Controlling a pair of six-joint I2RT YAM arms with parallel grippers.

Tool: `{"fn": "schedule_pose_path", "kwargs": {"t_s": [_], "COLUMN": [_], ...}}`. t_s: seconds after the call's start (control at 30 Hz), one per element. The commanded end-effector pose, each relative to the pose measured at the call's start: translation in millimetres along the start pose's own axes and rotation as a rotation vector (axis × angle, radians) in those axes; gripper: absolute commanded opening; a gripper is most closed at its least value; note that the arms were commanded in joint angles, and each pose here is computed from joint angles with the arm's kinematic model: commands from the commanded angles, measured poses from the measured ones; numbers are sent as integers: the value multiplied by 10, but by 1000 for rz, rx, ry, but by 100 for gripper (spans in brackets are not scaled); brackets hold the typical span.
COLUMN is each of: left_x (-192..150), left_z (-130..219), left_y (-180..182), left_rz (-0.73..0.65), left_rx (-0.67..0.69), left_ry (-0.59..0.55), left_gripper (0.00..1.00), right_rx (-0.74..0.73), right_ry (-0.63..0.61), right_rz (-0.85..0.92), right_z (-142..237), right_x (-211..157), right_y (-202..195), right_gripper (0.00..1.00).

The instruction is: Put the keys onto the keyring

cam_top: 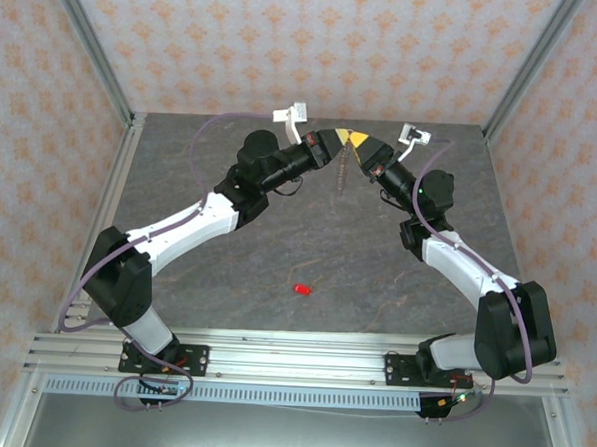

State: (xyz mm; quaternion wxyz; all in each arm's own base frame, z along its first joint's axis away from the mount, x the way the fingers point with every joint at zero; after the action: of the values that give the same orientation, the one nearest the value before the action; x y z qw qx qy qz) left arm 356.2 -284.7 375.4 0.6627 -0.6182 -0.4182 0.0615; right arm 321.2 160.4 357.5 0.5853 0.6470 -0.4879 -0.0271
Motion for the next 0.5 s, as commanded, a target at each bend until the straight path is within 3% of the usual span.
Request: {"fn": "schedule_pose_path", "kwargs": {"t_s": [0.0, 0.1, 0.17, 0.47], "left_x": [34, 61, 92, 230], "left_z": [-60, -49, -39, -42], "left_y": [-163, -213, -257, -420], "left_rz": [-47, -99, -131, -256], "left_rx": [-36, -17, -9, -34], "left_ry": [5, 41, 83, 329], "left_gripper": [0, 0, 0, 0], "right_rx": [17, -58, -94, -136], "right_ry": [11, 21, 11, 30], "right_rz": [30, 66, 93, 178], "right_z": [19, 90, 182, 423], "right_x": [-14, 30, 104, 307], "right_y": [76, 84, 111, 269], "right_gripper": [0, 21, 27, 26]}}
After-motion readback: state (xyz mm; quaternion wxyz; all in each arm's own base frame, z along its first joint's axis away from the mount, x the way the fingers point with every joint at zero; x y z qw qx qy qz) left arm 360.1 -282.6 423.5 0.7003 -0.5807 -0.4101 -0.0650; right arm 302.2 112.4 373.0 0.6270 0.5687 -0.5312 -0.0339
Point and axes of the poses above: each hand's point on the last joint's axis, 136 mm out from that joint toward the fingers, its own z axis back along the fingers, its own y axis along the line the jaws close on, x = y × z, the point moved 7 cm from there along z, back along the fingers, and after that the axes turned 7 degrees about z, right-handed, at the moved point
